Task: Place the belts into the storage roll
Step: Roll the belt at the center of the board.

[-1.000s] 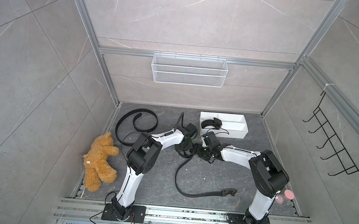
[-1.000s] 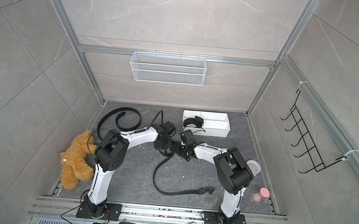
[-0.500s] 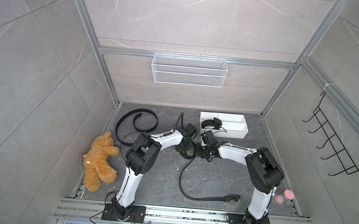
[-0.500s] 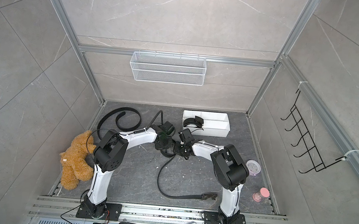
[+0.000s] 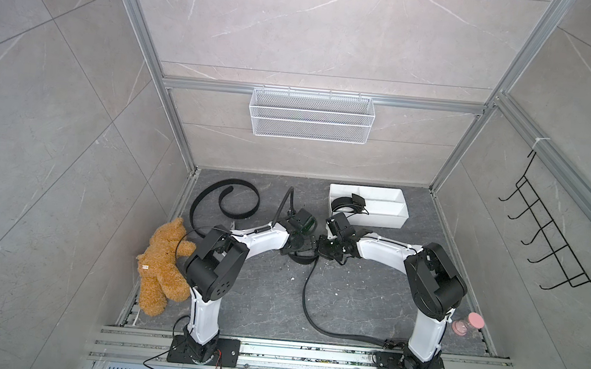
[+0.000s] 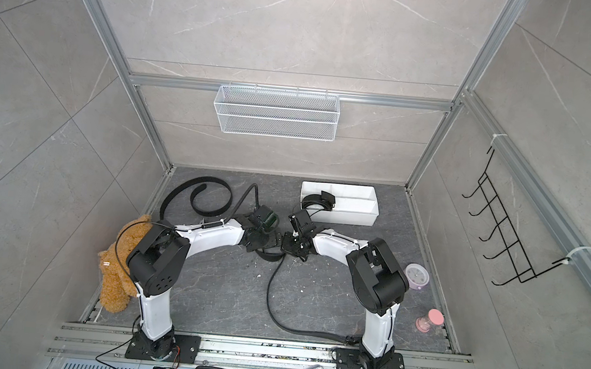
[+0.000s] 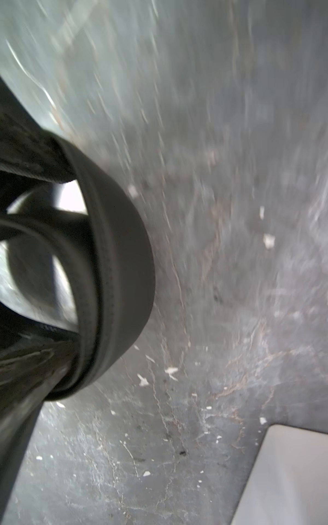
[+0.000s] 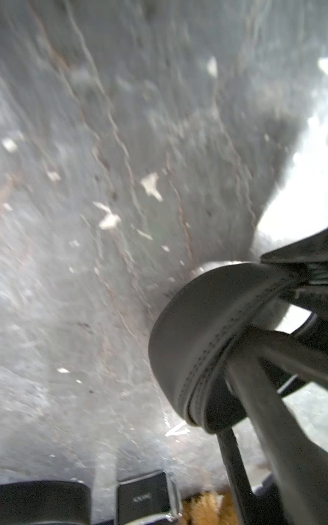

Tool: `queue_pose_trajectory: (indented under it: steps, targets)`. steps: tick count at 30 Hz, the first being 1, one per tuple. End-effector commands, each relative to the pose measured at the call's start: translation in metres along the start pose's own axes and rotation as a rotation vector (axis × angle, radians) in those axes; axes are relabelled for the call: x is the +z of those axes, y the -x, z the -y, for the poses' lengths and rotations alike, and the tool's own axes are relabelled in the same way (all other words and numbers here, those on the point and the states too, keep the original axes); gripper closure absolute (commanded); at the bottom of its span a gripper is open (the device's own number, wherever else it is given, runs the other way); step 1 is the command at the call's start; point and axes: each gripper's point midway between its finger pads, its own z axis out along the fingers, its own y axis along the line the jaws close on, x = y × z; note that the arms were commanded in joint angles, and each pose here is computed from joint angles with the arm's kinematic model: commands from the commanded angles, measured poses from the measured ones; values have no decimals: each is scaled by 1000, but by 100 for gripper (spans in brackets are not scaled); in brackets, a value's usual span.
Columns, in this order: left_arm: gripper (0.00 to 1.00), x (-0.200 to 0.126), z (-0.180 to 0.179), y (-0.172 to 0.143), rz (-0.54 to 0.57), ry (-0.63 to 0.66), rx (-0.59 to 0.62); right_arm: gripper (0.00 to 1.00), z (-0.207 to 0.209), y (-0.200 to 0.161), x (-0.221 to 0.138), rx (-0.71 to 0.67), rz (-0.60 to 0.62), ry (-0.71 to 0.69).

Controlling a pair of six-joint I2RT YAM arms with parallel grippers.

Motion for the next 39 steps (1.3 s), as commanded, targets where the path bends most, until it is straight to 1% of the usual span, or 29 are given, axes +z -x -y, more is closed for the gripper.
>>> queue_pose_trajectory:
  steps: [1, 5, 7, 9, 10, 13, 16, 18, 23, 27, 29, 31, 33, 37, 38, 39]
  targets:
    - [8, -61, 23, 21, 125, -134, 15, 100, 52, -3, 9, 47, -18, -200]
    - [6, -85, 37, 25, 167, -237, 25, 100, 52, -3, 13, 45, -26, -201]
    - [5, -91, 44, 26, 159, -271, 26, 100, 52, -3, 14, 44, -30, -197]
    - [5, -95, 46, 23, 135, -271, 34, 100, 51, -3, 13, 44, -28, -196]
    - [5, -98, 50, 17, 127, -286, 61, 100, 51, -2, 12, 42, -27, -198]
    - [6, -99, 51, -19, 61, -247, 167, 100, 48, 1, 8, 25, -27, -208]
    - [5, -87, 40, -74, -66, -154, 255, 100, 47, 5, 8, 6, -37, -223]
    - [5, -81, 27, -102, -114, -88, 269, 100, 46, 6, 9, -1, -43, -229]
    - [5, -64, 9, -143, -234, -10, 236, 100, 45, 10, 10, -25, -64, -248]
    - [11, -43, -8, -173, -361, 64, 217, 100, 47, 11, 7, -74, -101, -286]
    - [15, -34, -12, -179, -383, 84, 217, 100, 47, 12, 5, -106, -118, -303]
    - [22, -28, -15, -179, -391, 108, 218, 100, 49, 12, 4, -138, -139, -320]
    - [32, -24, -17, -178, -404, 111, 211, 100, 53, 10, 2, -175, -164, -345]
    - [49, -17, -35, -171, -441, 141, 182, 100, 66, 11, -2, -232, -192, -397]
    - [52, -18, -42, -166, -440, 154, 176, 100, 69, 12, -2, -239, -197, -404]
    - [52, -21, -50, -160, -437, 170, 170, 100, 73, 13, -3, -245, -205, -414]
